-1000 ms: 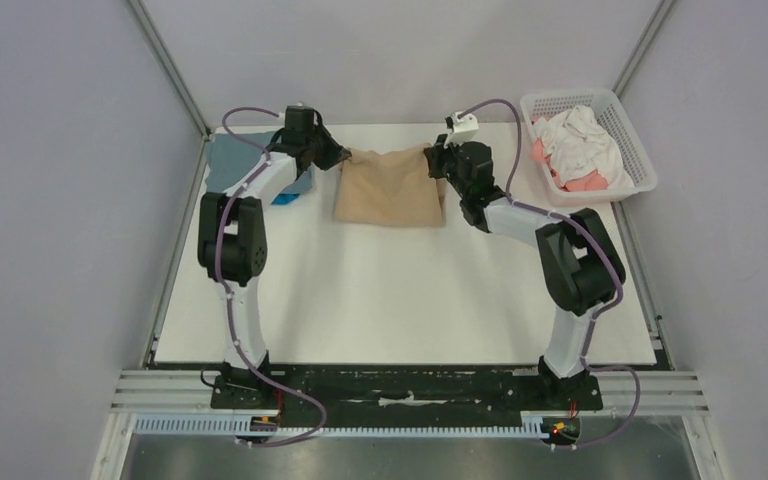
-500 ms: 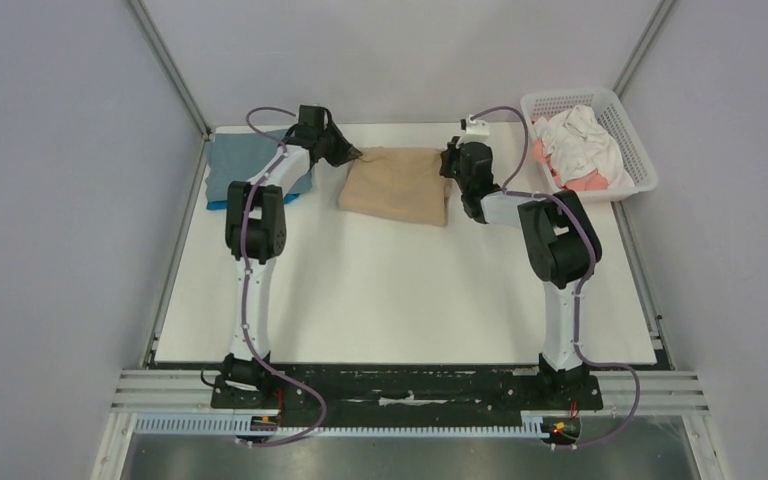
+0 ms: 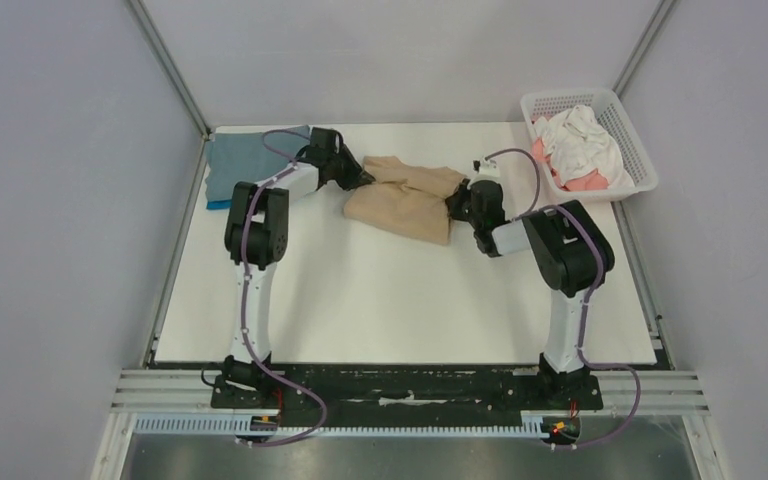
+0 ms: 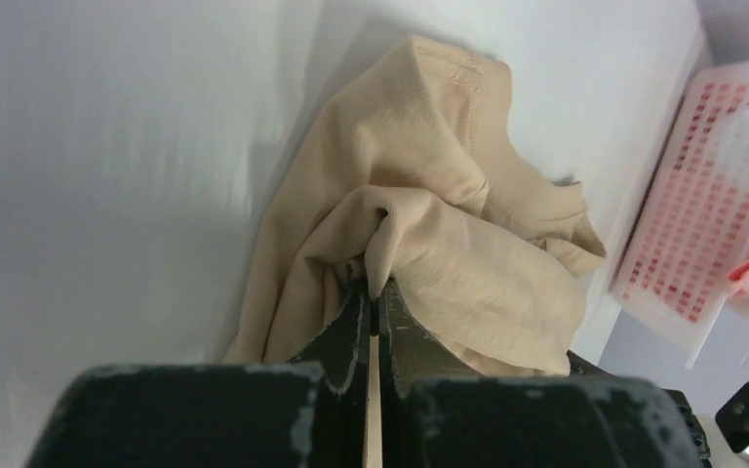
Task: Fold and stack the t-shirts
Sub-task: Fold the long partially folded tshirt into a neat square
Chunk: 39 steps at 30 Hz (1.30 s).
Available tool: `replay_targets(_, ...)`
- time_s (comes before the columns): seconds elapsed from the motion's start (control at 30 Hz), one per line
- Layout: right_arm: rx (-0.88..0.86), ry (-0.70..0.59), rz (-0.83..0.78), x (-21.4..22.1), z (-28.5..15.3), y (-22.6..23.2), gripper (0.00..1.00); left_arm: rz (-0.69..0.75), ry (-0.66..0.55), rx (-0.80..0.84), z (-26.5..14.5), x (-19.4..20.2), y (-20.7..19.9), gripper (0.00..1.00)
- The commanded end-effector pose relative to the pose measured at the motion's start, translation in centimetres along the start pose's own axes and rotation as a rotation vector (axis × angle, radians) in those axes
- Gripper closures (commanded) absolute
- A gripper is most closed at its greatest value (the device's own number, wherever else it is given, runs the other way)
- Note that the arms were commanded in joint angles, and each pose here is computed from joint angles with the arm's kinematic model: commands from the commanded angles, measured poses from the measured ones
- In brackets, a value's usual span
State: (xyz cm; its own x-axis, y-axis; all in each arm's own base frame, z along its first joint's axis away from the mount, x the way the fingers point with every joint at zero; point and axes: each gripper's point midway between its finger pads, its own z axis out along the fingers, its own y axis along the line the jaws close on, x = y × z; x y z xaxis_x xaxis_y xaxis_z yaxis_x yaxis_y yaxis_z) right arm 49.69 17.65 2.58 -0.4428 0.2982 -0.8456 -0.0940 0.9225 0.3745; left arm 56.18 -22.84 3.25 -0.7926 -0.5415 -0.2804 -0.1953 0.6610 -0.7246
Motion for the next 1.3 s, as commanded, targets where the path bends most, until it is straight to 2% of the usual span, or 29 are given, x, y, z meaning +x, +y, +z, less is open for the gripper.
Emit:
replay_targets(0.0, -0.093, 0.089, 0.054, 3.3, -5.5, 2.4, 1.0, 0.029, 0.121, -0.076, -2.9, 7.2, 0.2, 0.98)
replay_targets(0.13, -0.11, 0.187, 0.038, 7.8, -11.7, 2.1, 1.0, 0.056, 0.175, -0.127, -7.1, 13.7, 3.1, 0.98)
replay_targets(0.27, -0.163, 0.266, -0.021, 12.2, -17.9, 2.7, 1.0, 0.07, 0.2, -0.223, -12.8, 21.4, 7.9, 0.98)
replay_targets(0.33, -0.155, 0.286, -0.035, 13.5, -20.3, 2.1, 1.0, 0.07, 0.189, -0.226, -15.1, 23.7, 8.8, 0.98)
replay_targets(0.4, -0.155, 0.236, -0.024, 12.7, -21.6, 1.8, 1.0, 0.08, 0.172, -0.206, -16.8, 24.5, 8.5, 0.98)
replay_targets(0.67, -0.166, 0.039, -0.083, 5.5, -22.7, 3.4, 1.0, 0.197, 0.042, -0.036, -20.0, 21.4, 0.0, 0.98)
replay_targets(0.87, -0.066, -0.106, -0.09, 0.7, -23.7, 2.5, 1.0, 0.251, -0.081, 0.006, -22.4, 18.3, -3.5, 0.98)
replay_targets(1.0, -0.011, -0.109, -0.095, 0.2, -23.3, 1.9, 1.0, 0.267, -0.131, -0.046, -21.6, 16.6, -3.7, 0.98)
replay_targets(1.1, 0.024, -0.078, -0.101, 0.7, -22.4, 1.5, 1.0, 0.257, -0.138, -0.133, -20.1, 15.8, -2.1, 0.98)
replay_targets(1.2, 0.125, -0.064, -0.076, 1.1, -21.7, -0.6, 1.0, 0.23, -0.185, -0.216, -17.8, 14.1, 0.1, 0.98)
replay_targets(1.27, 0.179, -0.047, -0.059, 1.7, -21.2, -2.3, 1.0, 0.198, -0.17, -0.253, -16.2, 13.1, 1.3, 0.98)
